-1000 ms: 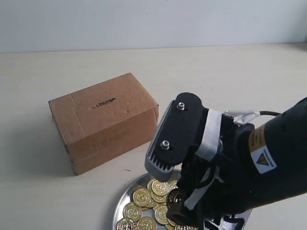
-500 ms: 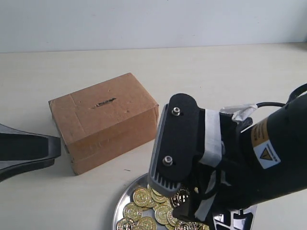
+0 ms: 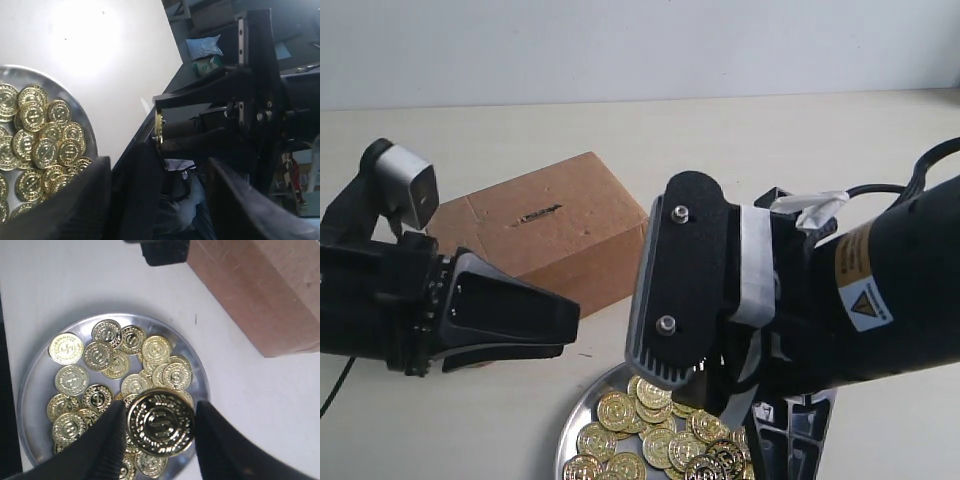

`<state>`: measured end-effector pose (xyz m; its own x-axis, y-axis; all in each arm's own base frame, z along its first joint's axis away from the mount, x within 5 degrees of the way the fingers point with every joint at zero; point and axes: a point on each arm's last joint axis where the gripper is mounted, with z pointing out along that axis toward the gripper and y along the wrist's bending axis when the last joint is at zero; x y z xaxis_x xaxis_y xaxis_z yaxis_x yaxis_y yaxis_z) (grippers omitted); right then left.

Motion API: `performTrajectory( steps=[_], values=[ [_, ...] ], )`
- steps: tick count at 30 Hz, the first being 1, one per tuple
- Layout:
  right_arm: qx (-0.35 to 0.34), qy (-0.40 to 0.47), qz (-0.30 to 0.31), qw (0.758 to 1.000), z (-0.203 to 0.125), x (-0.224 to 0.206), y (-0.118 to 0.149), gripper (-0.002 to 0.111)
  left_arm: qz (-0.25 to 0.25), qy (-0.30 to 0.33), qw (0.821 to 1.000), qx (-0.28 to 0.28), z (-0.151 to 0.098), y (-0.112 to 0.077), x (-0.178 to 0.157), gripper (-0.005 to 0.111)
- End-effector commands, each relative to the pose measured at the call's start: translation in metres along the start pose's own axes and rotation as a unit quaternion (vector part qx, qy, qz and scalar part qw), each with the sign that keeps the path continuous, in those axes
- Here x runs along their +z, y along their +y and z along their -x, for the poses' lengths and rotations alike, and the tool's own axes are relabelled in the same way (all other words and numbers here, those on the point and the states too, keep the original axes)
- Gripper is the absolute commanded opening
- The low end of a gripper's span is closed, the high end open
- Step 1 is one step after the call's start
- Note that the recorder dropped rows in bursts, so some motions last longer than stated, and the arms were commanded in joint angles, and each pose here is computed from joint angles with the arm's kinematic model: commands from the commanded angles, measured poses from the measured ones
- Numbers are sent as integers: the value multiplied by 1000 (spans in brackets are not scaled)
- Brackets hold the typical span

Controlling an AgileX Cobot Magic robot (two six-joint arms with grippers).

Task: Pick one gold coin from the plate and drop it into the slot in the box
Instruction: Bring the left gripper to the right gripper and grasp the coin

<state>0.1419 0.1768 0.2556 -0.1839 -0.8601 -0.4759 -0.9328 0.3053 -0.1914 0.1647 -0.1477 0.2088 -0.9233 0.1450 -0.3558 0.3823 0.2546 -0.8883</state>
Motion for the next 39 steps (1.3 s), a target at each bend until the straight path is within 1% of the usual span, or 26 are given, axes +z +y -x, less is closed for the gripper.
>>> performTrajectory(
  steps=[1, 3, 5, 9, 13, 16, 19, 23, 27, 30, 34, 37, 38, 39],
  values=[
    [7, 23, -22, 999, -1, 6, -7, 22, 6, 9, 1000, 24, 9, -4, 11, 55],
    [18, 39, -37, 998, -2, 11, -10, 22, 17, 16, 999, 34, 13, -4, 18, 55],
    [17, 46, -36, 998, -3, 15, -10, 22, 24, 29, 998, 46, 17, -5, 27, 55],
    [17, 48, -36, 998, -3, 15, -10, 22, 25, 50, 998, 41, 21, -1, 42, 55],
    [17, 48, -36, 998, -3, 15, -10, 22, 28, 58, 997, 37, 25, 3, 49, 55],
    [17, 43, -37, 998, -2, 15, -11, 22, 26, 75, 996, 30, 26, 9, 61, 55],
    [17, 43, -37, 998, -2, 15, -11, 22, 22, 86, 995, 36, 27, 7, 70, 55],
    [17, 41, -37, 998, -2, 15, -11, 22, 22, 87, 996, 24, 30, 14, 79, 55],
    [17, 36, -39, 998, -1, 15, -11, 22, 21, 87, 996, 15, 30, 17, 81, 55],
    [23, 34, -35, 999, 0, 15, -10, 22, 9, 76, 997, 20, 32, 15, 82, 55],
    [25, 28, -35, 999, 1, 16, -10, 22, 9, 75, 997, 21, 32, 14, 83, 55],
    [25, 23, -36, 999, 2, 16, -10, 22, 7, 81, 996, 23, 29, 13, 85, 49],
    [25, 23, -36, 999, 2, 16, -10, 22, 7, 84, 996, 25, 28, 12, 87, 45],
    [25, 22, -37, 999, 2, 16, -10, 22, 7, 84, 996, 25, 28, 12, 87, 44]
  ],
)
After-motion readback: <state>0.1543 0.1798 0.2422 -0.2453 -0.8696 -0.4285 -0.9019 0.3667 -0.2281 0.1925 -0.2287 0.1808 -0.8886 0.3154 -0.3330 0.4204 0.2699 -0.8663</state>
